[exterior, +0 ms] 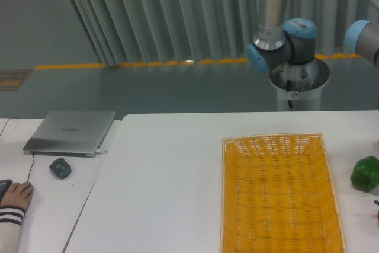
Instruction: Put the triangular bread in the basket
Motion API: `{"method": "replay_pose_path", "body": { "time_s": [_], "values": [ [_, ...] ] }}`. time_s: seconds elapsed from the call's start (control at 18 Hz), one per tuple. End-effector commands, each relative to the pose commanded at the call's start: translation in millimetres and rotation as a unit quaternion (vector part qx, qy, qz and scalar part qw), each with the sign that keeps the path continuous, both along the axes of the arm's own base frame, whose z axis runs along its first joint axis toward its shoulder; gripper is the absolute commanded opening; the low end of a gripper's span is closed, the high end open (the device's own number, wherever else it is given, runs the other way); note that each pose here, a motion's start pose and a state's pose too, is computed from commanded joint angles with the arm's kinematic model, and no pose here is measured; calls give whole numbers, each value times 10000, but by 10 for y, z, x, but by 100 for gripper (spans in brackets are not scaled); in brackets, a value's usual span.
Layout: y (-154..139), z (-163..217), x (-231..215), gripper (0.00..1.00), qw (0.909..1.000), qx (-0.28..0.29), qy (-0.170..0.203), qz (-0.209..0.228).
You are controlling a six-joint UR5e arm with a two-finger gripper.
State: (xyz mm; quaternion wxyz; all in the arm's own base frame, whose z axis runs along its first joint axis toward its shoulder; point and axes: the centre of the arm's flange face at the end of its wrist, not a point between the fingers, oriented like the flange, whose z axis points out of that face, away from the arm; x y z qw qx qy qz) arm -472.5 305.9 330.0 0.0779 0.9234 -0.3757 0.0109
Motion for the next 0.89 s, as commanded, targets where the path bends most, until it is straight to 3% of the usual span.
{"method": "replay_pose_path", "body": {
  "time_s": [0.22, 0.5, 0.78, 0.89],
  "values": [
    [-159, -90, -81, 100, 9999, -74, -108, -61],
    [-106, -416, -117, 100, 9992, -217, -332, -95],
    [-124, -470, -191, 100, 9982, -227, -415, -359],
    [-162, -460, -213, 91, 9982, -221, -409, -367]
  ]
}}
